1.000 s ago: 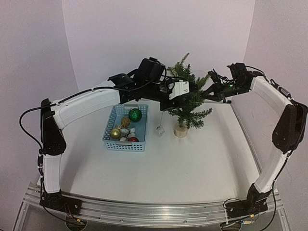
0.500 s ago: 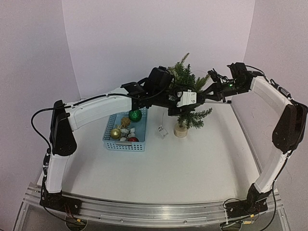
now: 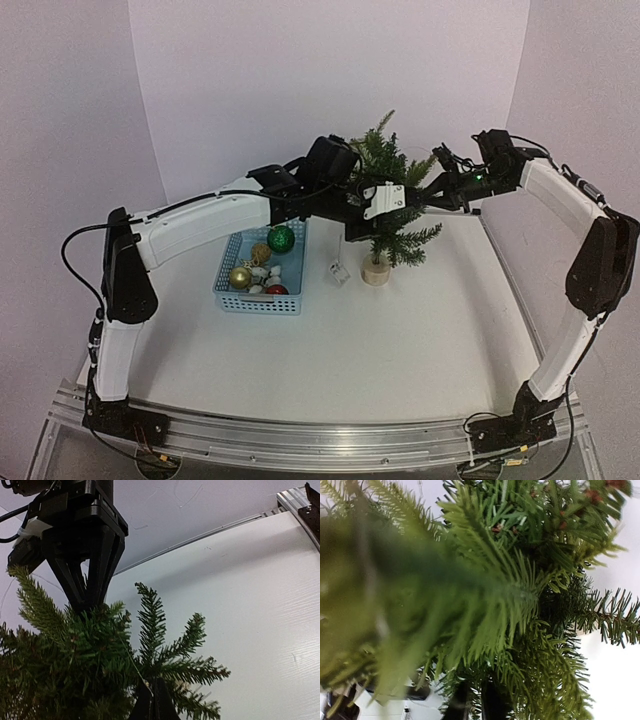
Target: Decorate the small christmas tree
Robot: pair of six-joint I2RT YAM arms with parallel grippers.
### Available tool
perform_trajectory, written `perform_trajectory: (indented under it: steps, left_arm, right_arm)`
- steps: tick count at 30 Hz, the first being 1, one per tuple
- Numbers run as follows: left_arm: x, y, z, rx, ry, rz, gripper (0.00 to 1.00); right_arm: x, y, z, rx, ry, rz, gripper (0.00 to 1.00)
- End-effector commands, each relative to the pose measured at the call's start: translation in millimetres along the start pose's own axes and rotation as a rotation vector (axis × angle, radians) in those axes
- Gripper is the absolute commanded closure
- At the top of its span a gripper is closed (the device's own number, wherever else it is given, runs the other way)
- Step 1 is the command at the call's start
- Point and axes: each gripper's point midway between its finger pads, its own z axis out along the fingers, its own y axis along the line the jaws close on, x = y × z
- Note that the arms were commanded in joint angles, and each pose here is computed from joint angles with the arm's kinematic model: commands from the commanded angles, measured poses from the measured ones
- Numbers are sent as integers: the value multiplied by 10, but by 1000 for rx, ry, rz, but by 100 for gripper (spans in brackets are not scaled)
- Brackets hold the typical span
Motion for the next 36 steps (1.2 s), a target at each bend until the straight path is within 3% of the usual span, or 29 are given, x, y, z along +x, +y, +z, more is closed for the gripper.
perform_trajectory:
  steps: [1,16,24,36]
  left_arm:
    - [-21,133,-568,-18,37,-120,100]
    - [986,296,-273,-64,188,-182,100]
    - [1126,189,-164,-43,189,-169,100]
    - [1289,337,-27,-101,174,-166,100]
  right_arm:
    - [-83,-48,19,23,-15,2,85]
    - [-129,233,-155,-7,-52,-46,63]
    - [53,398,-326,-60,-53,-28,46]
    - [44,432,-512,-49,-97,-28,43]
